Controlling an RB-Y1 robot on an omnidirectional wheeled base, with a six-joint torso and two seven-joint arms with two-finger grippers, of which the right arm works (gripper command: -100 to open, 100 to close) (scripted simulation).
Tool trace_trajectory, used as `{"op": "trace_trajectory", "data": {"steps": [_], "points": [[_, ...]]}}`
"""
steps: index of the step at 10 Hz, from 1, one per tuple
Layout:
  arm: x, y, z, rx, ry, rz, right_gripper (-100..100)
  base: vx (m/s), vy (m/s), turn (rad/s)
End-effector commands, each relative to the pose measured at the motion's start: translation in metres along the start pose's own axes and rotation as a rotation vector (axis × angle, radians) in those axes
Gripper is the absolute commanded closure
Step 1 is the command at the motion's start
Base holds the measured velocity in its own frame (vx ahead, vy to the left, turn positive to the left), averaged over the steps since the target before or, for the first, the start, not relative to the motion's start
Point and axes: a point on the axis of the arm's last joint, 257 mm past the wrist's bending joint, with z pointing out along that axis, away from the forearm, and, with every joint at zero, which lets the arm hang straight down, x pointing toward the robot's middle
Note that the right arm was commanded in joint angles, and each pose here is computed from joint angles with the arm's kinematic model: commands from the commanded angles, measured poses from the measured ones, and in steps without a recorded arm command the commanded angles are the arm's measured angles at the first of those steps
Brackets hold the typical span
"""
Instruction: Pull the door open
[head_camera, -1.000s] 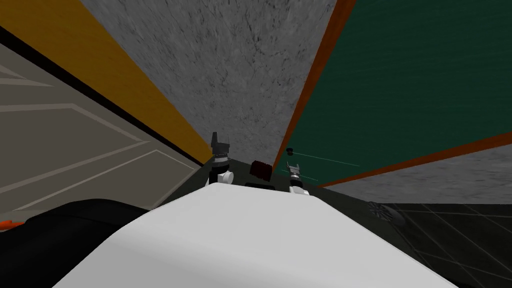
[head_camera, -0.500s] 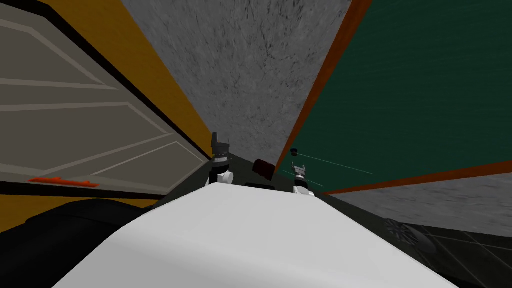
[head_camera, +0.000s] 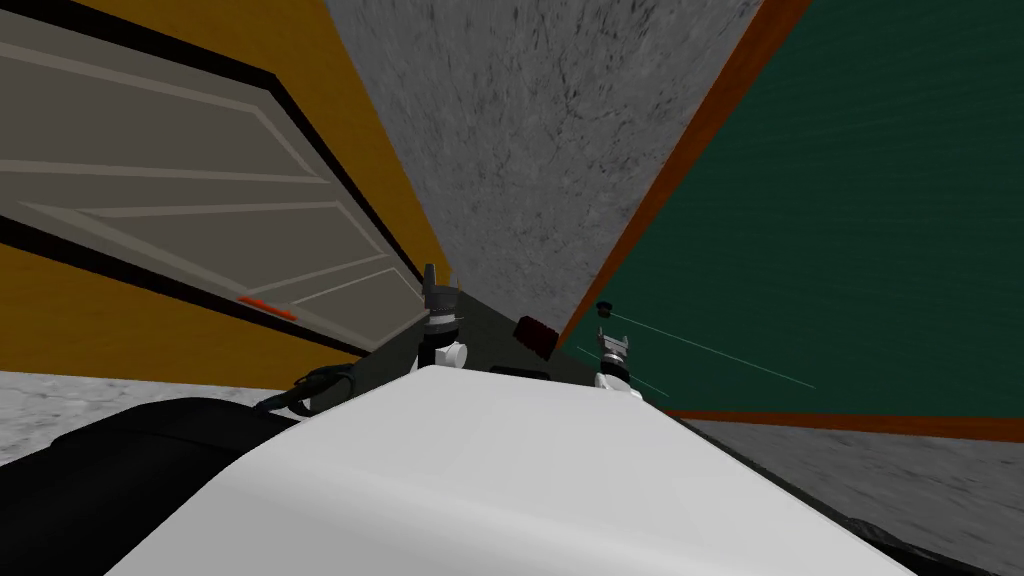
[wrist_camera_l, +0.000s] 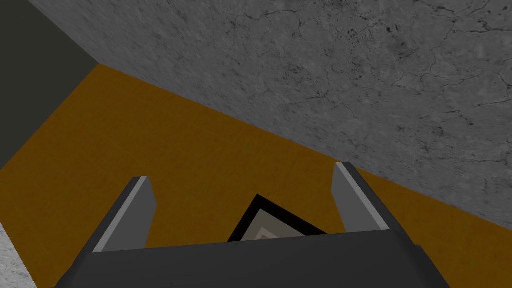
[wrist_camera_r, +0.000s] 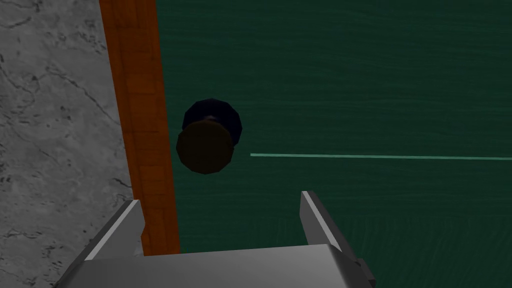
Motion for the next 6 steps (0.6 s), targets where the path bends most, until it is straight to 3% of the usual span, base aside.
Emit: {"op": "trace_trajectory", "data": {"steps": [1,4,6], "points": [[-0.003,0.012,-0.0010,-0.034,-0.002,0.001,-100,-0.041,-0.023,0.168],[-0.004,0.025,-0.0003,-0.070,-0.004,0.005,-100,-0.015,-0.014,0.103],[-0.005,0.043,-0.0002,-0.121,-0.007,0.011,-100,-0.015,-0.027,0.286]]}}
